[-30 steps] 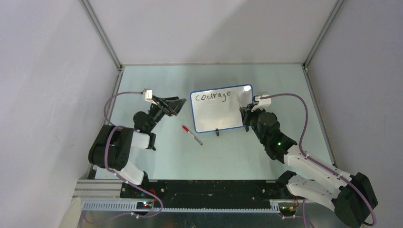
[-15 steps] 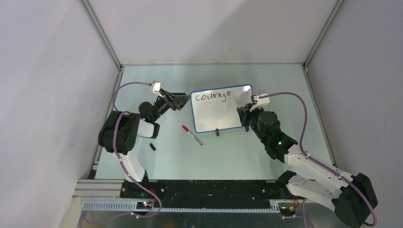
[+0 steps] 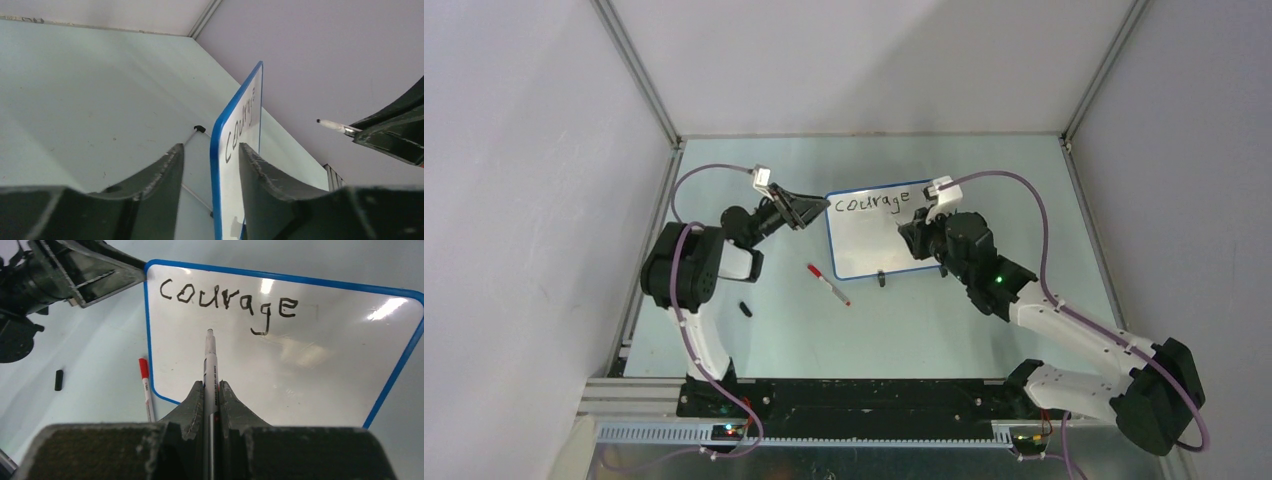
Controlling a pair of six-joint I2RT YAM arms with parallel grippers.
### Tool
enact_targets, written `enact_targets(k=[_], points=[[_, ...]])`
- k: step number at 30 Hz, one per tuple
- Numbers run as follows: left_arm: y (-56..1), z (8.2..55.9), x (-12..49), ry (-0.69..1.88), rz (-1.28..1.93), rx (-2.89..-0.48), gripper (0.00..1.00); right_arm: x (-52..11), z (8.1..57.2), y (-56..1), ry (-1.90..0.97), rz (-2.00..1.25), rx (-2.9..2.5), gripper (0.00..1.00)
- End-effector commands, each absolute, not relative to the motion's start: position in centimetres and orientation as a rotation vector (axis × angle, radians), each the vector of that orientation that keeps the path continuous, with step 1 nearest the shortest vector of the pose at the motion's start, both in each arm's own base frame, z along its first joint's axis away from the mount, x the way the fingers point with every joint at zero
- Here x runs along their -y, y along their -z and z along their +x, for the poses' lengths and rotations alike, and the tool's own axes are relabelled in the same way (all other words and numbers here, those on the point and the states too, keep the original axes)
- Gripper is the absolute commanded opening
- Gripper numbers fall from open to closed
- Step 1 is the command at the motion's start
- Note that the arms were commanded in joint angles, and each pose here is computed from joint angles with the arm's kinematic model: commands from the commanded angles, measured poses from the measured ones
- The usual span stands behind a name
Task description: Write a sentence on the whiteboard
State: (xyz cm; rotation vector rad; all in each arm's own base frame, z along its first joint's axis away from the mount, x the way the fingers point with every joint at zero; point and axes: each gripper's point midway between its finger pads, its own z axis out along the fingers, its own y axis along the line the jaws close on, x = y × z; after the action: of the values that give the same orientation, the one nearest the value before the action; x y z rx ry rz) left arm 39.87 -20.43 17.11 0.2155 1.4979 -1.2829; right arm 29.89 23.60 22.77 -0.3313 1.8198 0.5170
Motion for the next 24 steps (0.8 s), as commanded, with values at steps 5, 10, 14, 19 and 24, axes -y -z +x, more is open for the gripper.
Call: enact_targets(k=[5, 10, 14, 19, 24], points=[[-17.9, 40.3, 20.8, 1.314, 0.273, -1.458, 0.38, -25.6, 29.4, -24.3, -0.53, -0.402, -1.841, 0.0], [-18.0, 40.0, 20.7, 1.31, 0.279, -1.455, 0.3, -26.4, 29.4, -23.5, -0.507, -0.435, -1.896, 0.0], [-18.3, 39.7, 20.8, 1.31, 0.293, -1.449, 0.18, -27.0, 29.9, -23.2, -0.454, -0.445, -1.935, 0.0], [-18.2, 39.4, 20.8, 1.305, 0.307, -1.45, 0.0, -28.3, 29.9, -22.8, -0.414, -0.494, -1.963, 0.0], [-18.3, 39.2, 20.7, 1.287, 0.314, -1.443, 0.0, -29.4, 30.5, -23.3, -0.358, -0.516, -1.954, 0.0]])
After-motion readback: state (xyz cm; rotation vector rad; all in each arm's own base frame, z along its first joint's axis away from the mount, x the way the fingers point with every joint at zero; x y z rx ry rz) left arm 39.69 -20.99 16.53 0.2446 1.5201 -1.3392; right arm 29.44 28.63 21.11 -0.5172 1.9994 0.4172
